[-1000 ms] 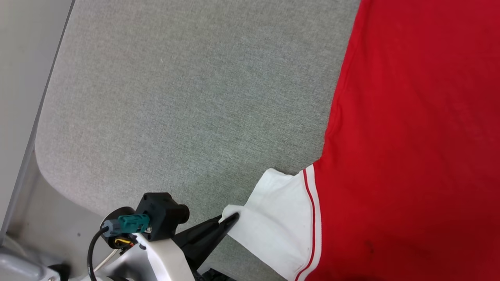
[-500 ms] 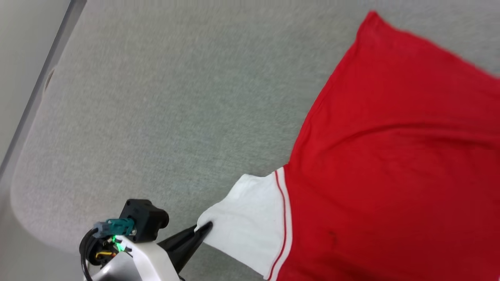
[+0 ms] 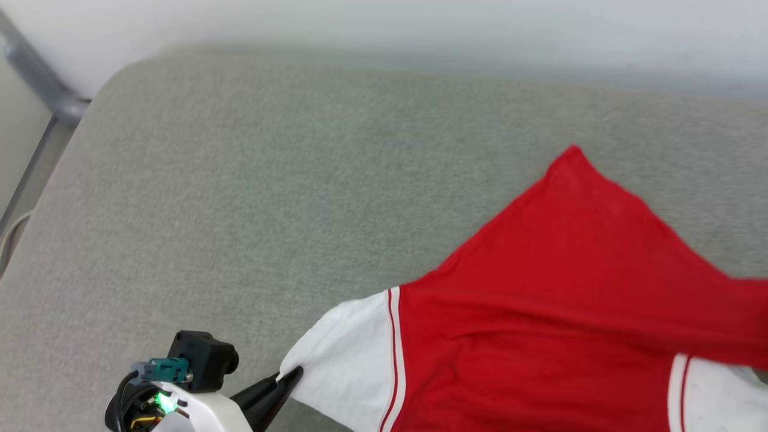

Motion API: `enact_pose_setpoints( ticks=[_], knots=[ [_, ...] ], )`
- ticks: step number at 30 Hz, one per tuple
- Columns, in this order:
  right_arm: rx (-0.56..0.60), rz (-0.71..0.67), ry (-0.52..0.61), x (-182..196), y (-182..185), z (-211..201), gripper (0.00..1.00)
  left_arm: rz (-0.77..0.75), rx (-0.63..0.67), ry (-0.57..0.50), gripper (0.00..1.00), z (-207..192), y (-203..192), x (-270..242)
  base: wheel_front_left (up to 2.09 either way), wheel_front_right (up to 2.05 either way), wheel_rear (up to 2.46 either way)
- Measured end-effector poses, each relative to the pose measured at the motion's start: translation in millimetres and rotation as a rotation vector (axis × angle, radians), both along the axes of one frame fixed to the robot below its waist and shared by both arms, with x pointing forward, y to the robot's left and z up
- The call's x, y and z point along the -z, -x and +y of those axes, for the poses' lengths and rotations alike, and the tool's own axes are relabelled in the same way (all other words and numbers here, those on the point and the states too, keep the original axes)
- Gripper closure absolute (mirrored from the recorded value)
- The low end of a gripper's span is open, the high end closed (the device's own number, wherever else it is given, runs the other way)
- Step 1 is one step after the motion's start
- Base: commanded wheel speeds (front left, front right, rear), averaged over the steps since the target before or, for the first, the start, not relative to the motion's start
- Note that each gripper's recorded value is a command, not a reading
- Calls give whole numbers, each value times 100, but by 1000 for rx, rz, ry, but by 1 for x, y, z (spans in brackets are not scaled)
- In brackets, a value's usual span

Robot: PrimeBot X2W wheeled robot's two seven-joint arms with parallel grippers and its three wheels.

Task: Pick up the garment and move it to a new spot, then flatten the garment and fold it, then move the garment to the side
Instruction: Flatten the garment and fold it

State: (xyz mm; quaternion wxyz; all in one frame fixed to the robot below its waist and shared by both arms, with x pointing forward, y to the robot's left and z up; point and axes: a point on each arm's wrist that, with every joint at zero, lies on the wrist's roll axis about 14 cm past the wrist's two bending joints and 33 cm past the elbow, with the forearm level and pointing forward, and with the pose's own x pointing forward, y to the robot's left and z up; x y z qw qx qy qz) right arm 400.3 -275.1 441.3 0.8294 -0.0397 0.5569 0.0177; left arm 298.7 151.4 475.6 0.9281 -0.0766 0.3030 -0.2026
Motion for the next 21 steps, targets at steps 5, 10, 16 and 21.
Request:
enact_pose_setpoints(
  ticks=[5,10,16,21],
  knots=[
    [51,12,-19,3,41,-10,100,-52,23,16,100,-9,-2,-10,0,0,0],
    [103,41,-51,18,73,-12,100,-67,60,42,100,-24,1,-11,0,0,0],
    [118,97,-65,37,99,-8,100,-74,66,63,100,-33,1,-11,0,0,0],
    [98,100,-60,42,102,-5,0,-76,68,70,100,-35,1,-10,0,0,0]
  ],
)
